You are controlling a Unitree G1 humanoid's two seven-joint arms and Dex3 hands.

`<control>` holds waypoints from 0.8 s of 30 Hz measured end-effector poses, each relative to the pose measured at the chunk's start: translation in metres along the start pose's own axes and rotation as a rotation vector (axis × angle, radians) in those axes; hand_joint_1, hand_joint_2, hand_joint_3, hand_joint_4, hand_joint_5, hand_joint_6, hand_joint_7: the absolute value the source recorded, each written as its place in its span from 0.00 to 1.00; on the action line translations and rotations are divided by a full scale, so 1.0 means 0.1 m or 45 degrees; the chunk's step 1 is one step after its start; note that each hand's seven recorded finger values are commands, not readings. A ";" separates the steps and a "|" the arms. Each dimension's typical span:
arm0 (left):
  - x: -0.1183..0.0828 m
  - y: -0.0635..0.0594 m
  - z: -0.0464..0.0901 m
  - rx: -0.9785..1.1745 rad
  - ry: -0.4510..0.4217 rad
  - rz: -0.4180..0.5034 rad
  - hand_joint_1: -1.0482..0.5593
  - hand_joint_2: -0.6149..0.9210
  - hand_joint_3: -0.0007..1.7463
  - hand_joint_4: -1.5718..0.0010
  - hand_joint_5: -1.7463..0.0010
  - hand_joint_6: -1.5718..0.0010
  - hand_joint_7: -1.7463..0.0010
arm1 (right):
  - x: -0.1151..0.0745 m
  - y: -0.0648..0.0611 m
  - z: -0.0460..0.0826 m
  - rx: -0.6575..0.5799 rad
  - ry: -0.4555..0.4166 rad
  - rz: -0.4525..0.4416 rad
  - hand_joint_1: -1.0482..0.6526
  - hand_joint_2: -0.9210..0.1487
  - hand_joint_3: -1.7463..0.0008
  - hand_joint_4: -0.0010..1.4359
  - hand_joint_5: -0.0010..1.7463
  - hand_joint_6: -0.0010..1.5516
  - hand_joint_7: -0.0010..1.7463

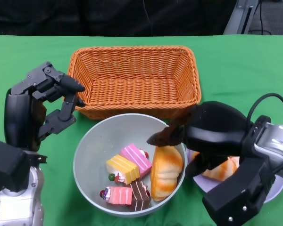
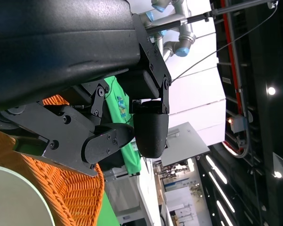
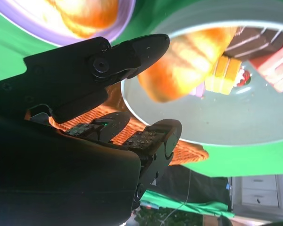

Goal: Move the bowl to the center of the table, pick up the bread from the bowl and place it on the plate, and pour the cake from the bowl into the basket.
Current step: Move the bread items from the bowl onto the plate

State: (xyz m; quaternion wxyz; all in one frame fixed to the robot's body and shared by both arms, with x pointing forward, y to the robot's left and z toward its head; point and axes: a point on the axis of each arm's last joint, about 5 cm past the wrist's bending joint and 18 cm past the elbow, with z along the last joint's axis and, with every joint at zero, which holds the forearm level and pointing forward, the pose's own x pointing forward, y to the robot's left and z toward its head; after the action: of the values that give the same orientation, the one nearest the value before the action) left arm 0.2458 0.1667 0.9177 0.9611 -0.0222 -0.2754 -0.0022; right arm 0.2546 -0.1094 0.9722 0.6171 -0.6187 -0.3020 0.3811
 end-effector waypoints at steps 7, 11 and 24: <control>0.00 0.00 0.00 -0.004 0.012 0.000 0.59 0.83 0.52 0.46 0.15 0.47 0.30 | 0.07 0.03 0.00 0.026 0.012 0.001 0.15 0.01 0.99 0.36 0.00 0.32 0.00; 0.00 0.00 -0.01 -0.011 0.020 0.004 0.59 0.84 0.52 0.46 0.15 0.47 0.31 | 0.10 0.01 0.00 0.010 0.018 -0.003 0.15 0.02 1.00 0.36 0.00 0.33 0.00; 0.01 -0.04 0.01 -0.013 0.005 0.003 0.60 0.83 0.53 0.46 0.15 0.46 0.31 | 0.18 0.10 0.03 -0.083 0.015 0.073 0.14 0.02 1.00 0.35 0.00 0.32 0.00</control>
State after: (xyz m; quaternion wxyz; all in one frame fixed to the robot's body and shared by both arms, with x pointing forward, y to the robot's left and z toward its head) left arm 0.2464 0.1631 0.9194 0.9615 -0.0275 -0.2735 -0.0024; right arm 0.2611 -0.0931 0.9604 0.5871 -0.6491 -0.2928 0.3851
